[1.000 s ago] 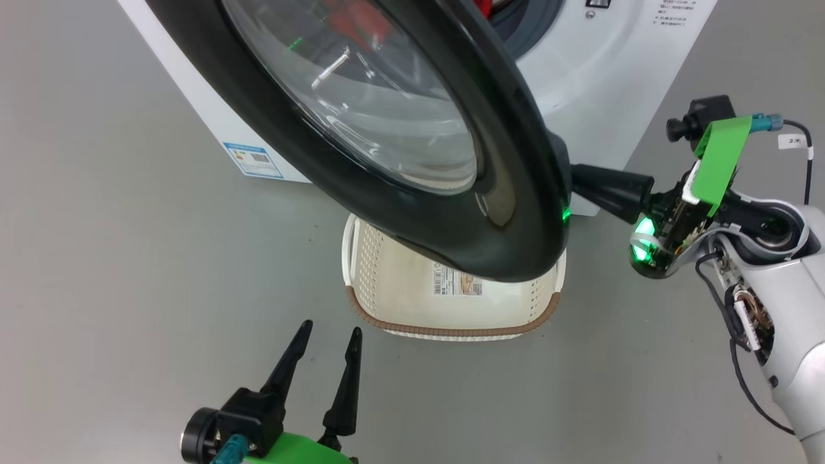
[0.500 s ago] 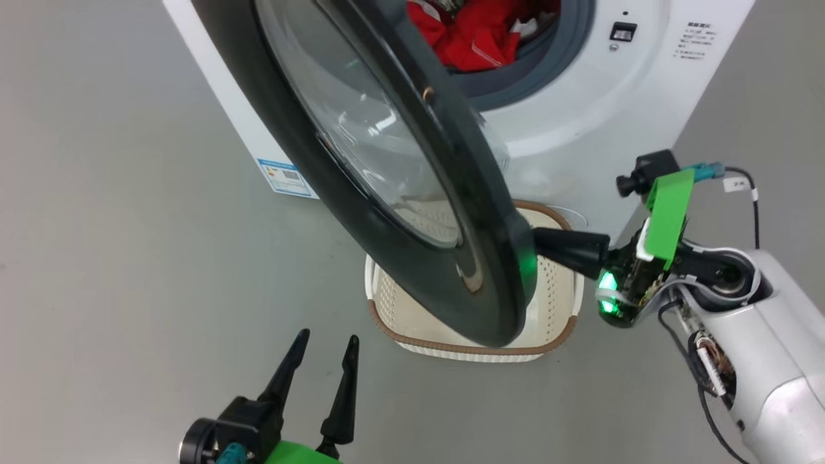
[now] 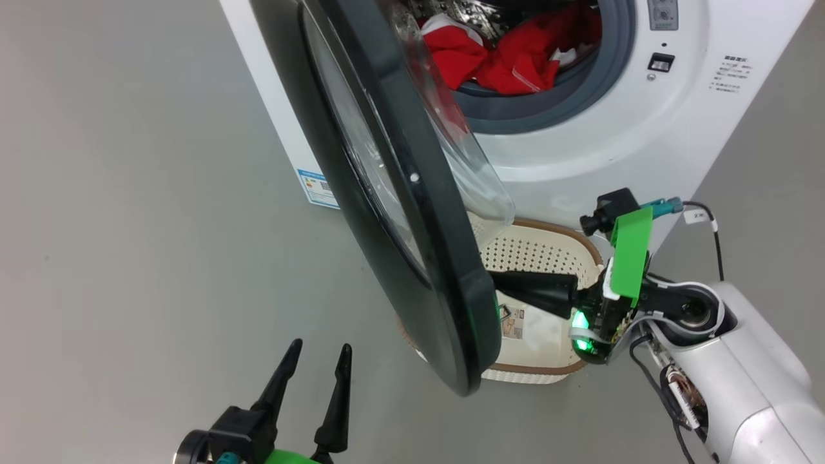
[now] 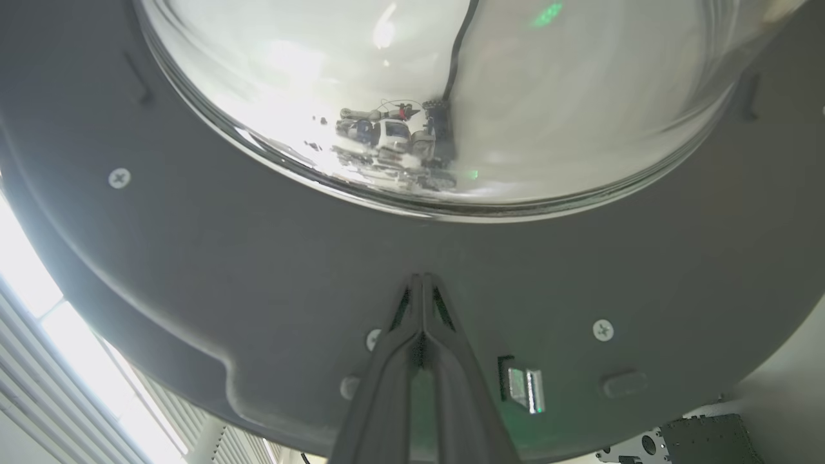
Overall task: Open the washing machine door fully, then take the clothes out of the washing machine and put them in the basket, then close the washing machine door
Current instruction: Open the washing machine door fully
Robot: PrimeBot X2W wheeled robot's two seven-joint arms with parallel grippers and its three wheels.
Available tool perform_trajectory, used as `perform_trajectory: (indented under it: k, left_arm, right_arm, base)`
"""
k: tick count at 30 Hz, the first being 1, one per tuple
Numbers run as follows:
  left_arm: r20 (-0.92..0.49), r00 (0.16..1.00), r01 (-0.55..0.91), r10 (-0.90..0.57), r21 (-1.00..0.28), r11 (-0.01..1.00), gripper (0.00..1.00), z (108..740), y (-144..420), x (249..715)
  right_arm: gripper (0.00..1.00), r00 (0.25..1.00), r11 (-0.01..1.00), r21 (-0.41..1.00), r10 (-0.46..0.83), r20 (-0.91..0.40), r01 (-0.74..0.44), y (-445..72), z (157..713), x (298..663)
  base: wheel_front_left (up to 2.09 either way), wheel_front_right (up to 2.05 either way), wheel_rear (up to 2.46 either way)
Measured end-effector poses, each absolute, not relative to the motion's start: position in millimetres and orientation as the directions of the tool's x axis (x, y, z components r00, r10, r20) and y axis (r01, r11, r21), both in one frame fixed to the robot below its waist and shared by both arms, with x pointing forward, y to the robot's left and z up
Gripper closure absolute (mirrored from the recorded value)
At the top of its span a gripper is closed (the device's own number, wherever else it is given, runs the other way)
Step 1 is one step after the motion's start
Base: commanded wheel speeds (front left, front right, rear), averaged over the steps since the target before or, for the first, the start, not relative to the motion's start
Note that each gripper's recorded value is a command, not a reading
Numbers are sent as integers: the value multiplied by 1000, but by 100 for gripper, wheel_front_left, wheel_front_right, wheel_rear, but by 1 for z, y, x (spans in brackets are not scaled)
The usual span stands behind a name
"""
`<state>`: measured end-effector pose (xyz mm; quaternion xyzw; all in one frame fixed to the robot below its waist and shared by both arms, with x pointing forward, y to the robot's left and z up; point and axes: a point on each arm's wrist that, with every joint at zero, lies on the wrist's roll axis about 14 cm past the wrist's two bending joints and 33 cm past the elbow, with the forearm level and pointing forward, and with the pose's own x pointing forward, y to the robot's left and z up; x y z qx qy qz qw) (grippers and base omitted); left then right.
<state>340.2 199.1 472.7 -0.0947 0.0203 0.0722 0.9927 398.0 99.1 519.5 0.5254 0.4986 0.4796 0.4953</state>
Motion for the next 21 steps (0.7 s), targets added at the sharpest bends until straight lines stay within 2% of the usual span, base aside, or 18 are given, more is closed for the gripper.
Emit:
perform_trajectory:
  k: [21]
  left_arm:
    - [-23, 968, -250, 250, -180, 951, 0, 483, 227, 311]
  right_arm:
    - [100, -79, -33, 998, 996, 37, 55, 136, 527, 357]
  base:
    - [0, 0, 0]
